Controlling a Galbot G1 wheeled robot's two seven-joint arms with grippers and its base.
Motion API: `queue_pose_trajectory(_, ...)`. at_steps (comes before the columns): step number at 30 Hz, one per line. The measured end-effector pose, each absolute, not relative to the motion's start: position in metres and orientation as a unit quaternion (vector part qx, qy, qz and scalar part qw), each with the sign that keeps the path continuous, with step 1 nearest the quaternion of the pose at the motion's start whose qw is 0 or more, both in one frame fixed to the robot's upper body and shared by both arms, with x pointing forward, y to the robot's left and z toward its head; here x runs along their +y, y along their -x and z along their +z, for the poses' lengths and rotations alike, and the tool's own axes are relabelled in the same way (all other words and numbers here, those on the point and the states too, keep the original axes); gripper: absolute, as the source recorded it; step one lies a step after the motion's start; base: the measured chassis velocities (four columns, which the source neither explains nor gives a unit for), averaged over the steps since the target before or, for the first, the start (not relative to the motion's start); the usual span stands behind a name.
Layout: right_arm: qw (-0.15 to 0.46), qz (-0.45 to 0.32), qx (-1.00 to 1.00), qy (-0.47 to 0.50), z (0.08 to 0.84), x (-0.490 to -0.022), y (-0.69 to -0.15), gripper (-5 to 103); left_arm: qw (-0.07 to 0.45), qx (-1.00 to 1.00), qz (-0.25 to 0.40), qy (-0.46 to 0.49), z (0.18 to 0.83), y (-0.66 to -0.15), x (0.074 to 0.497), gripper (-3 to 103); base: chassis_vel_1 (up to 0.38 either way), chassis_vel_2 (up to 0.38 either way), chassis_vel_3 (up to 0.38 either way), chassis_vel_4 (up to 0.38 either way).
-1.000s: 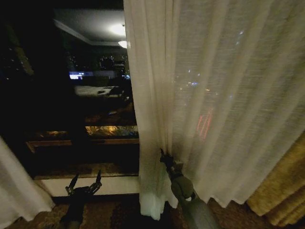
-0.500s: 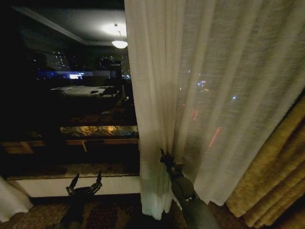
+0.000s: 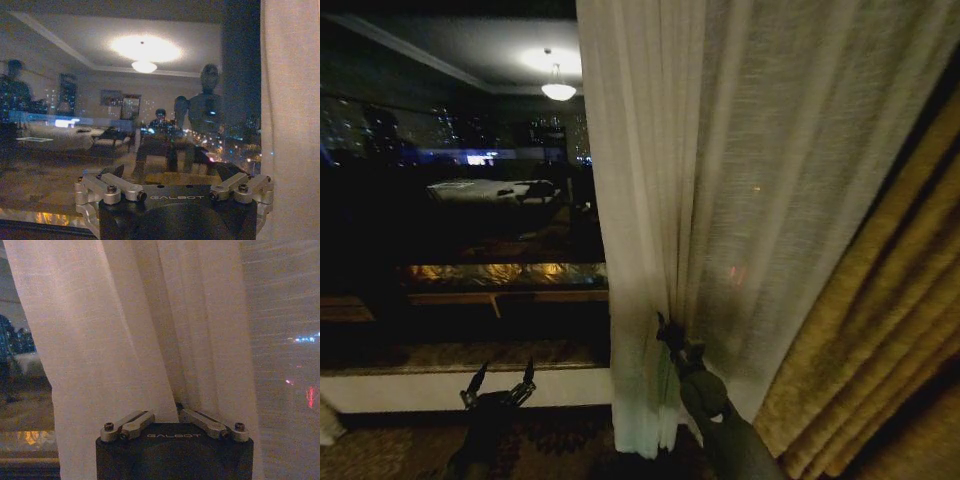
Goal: Open the curtains by pulling them apart, changing their state from closed to fully open.
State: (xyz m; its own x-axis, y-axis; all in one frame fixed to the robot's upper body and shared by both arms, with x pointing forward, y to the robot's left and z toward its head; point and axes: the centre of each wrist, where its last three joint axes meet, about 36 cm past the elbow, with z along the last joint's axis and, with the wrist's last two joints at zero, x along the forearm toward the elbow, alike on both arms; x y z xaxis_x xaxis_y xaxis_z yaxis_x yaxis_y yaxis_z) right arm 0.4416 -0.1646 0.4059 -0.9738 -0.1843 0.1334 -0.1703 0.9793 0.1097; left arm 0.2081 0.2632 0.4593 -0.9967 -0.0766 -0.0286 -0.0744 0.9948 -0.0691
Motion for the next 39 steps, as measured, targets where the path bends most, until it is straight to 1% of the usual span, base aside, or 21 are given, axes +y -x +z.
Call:
queue_pose_trajectory(19,0.064,-0.049,-0.992,-0.096,0.400,-0.165,-0.444,0,0.010,0.999,-0.031,0.037,0.459,-0.206,0.262,100,-0.349,-0.349,0.354,0.354)
queue_pose_trajectory(24,0.061,-0.045,-0.993,-0.095,0.397,-0.165,-0.441,0,0.009,0.999,-0.032,0.036,0.457,-0.204,0.262,100,-0.279,-0.272,0.271,0.287)
queue_pose_trajectory(29,0.061,-0.044,-0.993,-0.089,0.397,-0.168,-0.438,0,0.009,0.999,-0.033,0.036,0.455,-0.203,0.261,100,-0.050,-0.105,0.088,0.040)
queue_pose_trajectory(39,0.061,-0.043,-0.995,-0.072,0.397,-0.178,-0.432,0,0.011,0.999,-0.033,0.037,0.452,-0.205,0.262,100,0.023,0.028,-0.015,-0.027)
